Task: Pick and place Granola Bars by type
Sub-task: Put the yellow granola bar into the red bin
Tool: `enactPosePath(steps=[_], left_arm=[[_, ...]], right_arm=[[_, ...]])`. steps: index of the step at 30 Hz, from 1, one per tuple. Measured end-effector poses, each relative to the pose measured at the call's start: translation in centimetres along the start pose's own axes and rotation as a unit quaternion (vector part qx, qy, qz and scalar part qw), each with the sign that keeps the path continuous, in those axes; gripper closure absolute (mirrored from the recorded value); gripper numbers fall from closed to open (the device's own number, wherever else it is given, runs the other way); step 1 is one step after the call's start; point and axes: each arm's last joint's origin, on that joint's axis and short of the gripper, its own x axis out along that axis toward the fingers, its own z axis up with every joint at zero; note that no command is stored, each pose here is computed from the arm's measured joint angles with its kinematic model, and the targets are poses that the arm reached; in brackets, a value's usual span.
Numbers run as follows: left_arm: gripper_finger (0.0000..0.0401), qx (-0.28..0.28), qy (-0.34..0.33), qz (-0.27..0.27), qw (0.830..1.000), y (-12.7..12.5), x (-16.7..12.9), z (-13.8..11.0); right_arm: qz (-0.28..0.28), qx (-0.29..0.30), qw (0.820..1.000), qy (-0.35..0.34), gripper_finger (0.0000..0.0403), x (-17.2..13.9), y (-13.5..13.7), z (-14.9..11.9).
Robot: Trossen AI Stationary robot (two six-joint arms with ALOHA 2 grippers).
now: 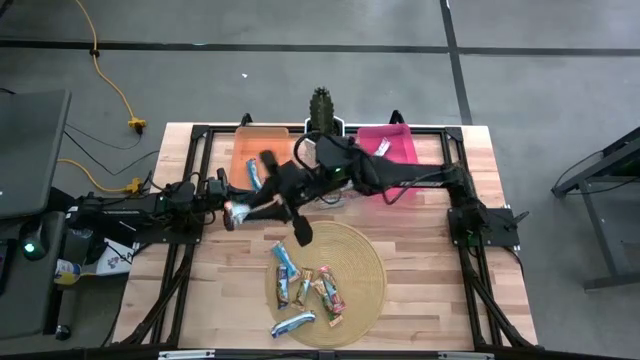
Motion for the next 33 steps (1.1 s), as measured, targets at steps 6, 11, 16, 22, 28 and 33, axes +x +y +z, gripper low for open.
enactPosePath(steps=[6,11,16,22,28,33], left_arm=[[0.0400,0.000,0.000,0.000,1.000,0.0,0.0,0.0],[0.0400,0.000,0.000,0.000,1.000,0.0,0.0,0.0],[0.0400,0.000,0.000,0.000,1.000,0.0,0.0,0.0],[0.0400,0.000,0.000,0.000,1.000,0.0,0.0,0.0],[0.0400,0.000,0.000,0.000,1.000,0.0,0.0,0.0],[0.0400,0.000,0.000,0.000,1.000,0.0,0.0,0.0]], right_arm=[[-0.162,-0.068,0.983,0.052,0.0345,-3.9,1.1,3.8],[-0.303,-0.097,0.944,0.092,0.0345,-7.9,2.2,6.9],[-0.451,-0.106,0.874,0.143,0.0345,-11.5,3.0,8.4],[-0.634,-0.062,0.747,0.190,0.0345,-15.4,3.3,8.2],[-0.732,-0.005,0.635,0.246,0.0345,-19.3,2.2,5.9],[-0.768,0.049,0.562,0.302,0.0345,-21.7,-0.5,2.8]])
